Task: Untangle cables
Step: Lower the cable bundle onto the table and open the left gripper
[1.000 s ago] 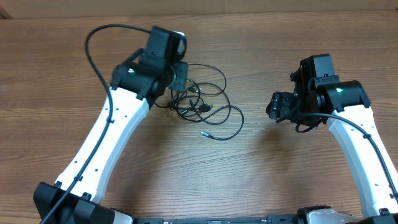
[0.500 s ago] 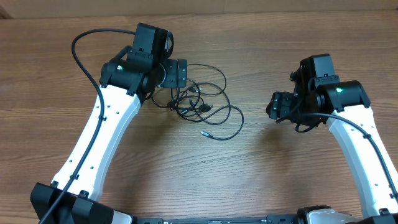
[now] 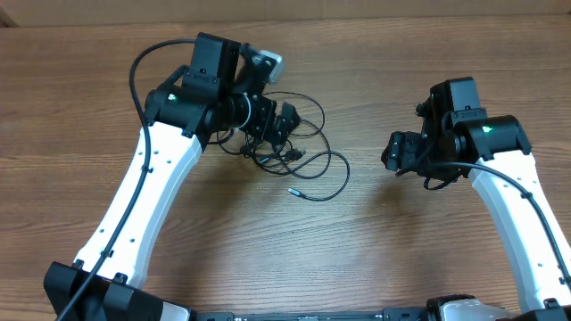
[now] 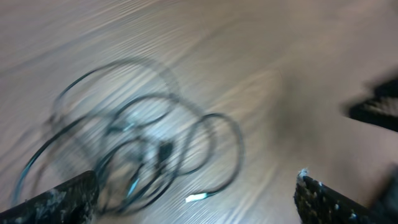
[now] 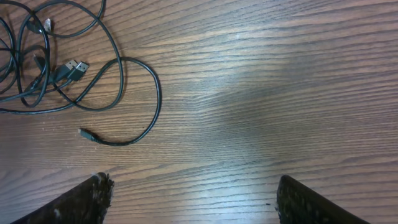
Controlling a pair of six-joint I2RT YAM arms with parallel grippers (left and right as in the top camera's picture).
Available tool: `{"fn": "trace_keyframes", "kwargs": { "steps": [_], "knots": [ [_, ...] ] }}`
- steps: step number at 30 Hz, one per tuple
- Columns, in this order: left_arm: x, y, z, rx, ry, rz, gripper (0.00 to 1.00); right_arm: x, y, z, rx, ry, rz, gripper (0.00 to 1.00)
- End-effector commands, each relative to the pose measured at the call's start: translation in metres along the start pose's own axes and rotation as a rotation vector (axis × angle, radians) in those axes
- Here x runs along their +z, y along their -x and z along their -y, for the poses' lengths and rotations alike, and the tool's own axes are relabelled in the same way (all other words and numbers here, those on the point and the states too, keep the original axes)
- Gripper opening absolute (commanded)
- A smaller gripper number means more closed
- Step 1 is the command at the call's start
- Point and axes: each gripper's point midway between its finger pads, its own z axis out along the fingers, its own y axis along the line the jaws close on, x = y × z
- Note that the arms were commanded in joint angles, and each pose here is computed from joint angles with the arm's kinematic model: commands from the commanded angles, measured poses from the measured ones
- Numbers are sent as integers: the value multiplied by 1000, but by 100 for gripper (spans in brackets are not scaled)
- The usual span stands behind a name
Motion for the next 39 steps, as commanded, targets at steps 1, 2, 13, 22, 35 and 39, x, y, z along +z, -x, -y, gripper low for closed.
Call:
{"fn": "trace_keyframes", "kwargs": {
  "steps": [1,2,13,22,35,39],
  "knots": [
    [-18,20,52,277,-272,116,100,-1,2,2,-1,-9,10,83],
    [-19,22,55,293,-286,129,100,-1,2,2,-1,-9,10,83],
    [-19,41,47,378,-226,205,100,-1,2,2,-1,-9,10,83],
    [-18,44,40,329,-183,203,100,-1,2,2,0,-9,9,83],
    [-20,35,-37,57,234,130,75,-1,-1,3,1,-12,-1,83],
    [-25,25,-60,18,368,91,75,-1,-1,3,1,-12,-1,83]
  ]
}}
